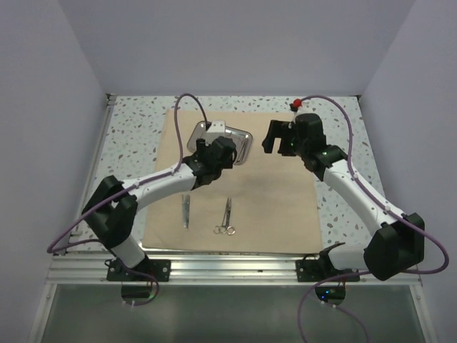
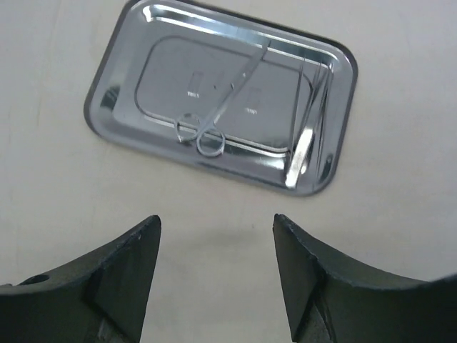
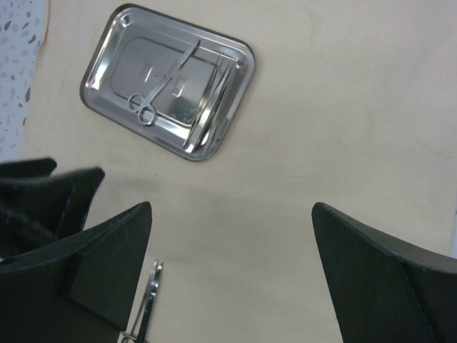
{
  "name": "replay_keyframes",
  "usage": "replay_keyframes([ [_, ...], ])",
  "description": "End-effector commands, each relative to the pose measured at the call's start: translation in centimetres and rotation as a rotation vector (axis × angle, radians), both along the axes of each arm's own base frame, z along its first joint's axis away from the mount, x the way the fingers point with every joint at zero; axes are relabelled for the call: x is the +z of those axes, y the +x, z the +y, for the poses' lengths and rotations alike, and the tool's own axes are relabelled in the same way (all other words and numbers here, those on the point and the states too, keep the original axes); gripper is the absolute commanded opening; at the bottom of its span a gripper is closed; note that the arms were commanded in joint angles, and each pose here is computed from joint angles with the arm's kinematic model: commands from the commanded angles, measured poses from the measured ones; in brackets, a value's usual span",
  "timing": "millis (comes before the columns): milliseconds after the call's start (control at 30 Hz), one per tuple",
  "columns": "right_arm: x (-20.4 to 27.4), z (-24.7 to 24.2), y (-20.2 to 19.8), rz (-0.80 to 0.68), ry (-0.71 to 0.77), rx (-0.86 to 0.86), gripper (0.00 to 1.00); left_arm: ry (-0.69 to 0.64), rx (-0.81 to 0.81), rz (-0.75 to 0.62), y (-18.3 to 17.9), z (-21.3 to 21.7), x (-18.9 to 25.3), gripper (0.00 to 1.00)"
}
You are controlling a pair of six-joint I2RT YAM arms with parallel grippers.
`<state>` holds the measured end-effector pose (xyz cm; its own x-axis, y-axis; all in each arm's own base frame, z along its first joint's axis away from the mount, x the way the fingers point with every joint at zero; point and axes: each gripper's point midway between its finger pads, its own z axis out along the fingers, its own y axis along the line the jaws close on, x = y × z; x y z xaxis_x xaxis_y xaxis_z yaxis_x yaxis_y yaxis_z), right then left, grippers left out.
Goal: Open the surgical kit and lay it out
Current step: Place the medical item in the surgical kit, then pick up the medical item from the container.
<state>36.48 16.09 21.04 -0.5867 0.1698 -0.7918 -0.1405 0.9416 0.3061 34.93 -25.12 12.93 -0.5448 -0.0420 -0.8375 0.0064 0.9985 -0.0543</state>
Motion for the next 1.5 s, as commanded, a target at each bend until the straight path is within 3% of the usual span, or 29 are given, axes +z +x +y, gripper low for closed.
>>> replay_keyframes([
  [0, 0.8, -0.1, 0.7, -0.038, -0.001, 0.005, 0.99, 0.087, -0.143, -0.05, 6.1, -1.1, -0.2, 0.68],
  [100, 1.0, -0.5, 0.6, -0.045, -0.01, -0.002, 0.98, 0.116, -0.178, -0.042, 10.7, -2.0, -0.8, 0.65],
  [333, 1.3, -1.2, 0.6, -0.053, -0.01, -0.016, 0.98, 0.143, -0.226, 0.038, 16.5, -1.3, -5.4, 0.62],
  [767, 0.1, -1.1, 1.4, -0.028, -0.02, -0.018, 0.98, 0.051, -0.358, -0.003, 21.8, -3.7, -7.0, 0.6],
  [1033, -0.6, -1.4, 2.0, -0.014, -0.035, -0.029, 0.99, 0.036, -0.394, 0.041, 21.9, -4.6, -8.8, 0.57],
  [1467, -1.3, -1.0, 2.3, 0.007, -0.025, -0.019, 0.99, 0.186, -0.387, 0.128, 21.0, -2.0, -11.4, 0.45],
])
